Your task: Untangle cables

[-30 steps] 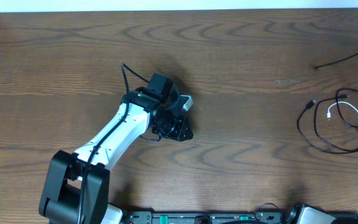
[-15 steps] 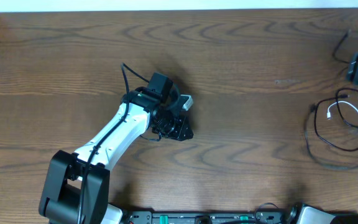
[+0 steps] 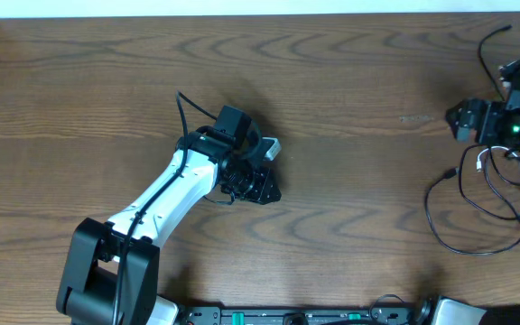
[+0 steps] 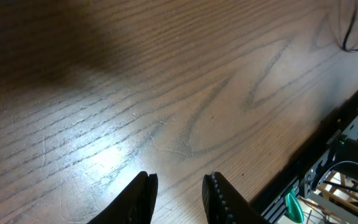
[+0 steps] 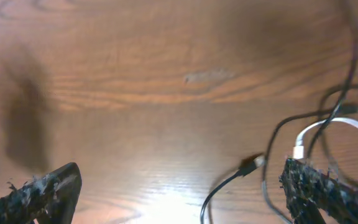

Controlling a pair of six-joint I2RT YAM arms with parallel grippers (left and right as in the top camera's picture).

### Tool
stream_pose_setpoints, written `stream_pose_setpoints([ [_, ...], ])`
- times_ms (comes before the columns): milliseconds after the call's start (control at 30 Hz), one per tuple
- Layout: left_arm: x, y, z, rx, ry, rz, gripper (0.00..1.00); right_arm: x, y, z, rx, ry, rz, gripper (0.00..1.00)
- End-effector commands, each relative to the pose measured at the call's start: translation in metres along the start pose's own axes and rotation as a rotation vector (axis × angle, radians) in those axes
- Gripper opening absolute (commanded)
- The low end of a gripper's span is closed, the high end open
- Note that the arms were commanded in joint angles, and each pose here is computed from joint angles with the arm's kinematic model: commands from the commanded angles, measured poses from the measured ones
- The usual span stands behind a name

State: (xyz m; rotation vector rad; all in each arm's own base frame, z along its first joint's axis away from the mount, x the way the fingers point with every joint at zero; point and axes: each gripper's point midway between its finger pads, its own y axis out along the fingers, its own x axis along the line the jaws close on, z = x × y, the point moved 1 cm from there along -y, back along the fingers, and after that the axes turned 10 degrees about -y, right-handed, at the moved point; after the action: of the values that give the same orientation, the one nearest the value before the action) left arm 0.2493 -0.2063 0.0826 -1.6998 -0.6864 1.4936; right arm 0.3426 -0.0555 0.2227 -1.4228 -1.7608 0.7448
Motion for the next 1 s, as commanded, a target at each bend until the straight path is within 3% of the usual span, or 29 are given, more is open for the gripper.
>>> stream_pose_setpoints([
  [0,0.001,0.001,0.0,0.0,0.011,-0.01,0.3,-0.009,0.039,0.036,0.156,0.161,-0.008,0.99],
  [267,0.001,0.001,0.0,0.001,0.011,-0.01,0.3,-0.027,0.096,0.117,0.436,0.393,0.063,0.99],
  [567,0.001,0.001,0.0,0.0,0.012,-0.009,0.3,-0.023,0.132,0.154,0.49,0.444,0.011,0.96],
  [667,0.001,0.001,0.0,-0.001,0.012,-0.009,0.3,-0.021,0.137,0.167,0.498,0.449,0.005,0.85],
  [700,0.001,0.001,0.0,-0.001,0.012,-0.009,0.3,-0.019,0.139,0.171,0.498,0.452,-0.004,0.77],
  [800,0.001,0.001,-0.001,-0.004,0.014,-0.008,0.3,-0.011,0.146,0.181,0.487,0.463,-0.051,0.73],
  [967,0.001,0.001,-0.001,-0.003,0.013,-0.009,0.3,-0.006,0.152,0.189,0.474,0.467,-0.075,0.53],
])
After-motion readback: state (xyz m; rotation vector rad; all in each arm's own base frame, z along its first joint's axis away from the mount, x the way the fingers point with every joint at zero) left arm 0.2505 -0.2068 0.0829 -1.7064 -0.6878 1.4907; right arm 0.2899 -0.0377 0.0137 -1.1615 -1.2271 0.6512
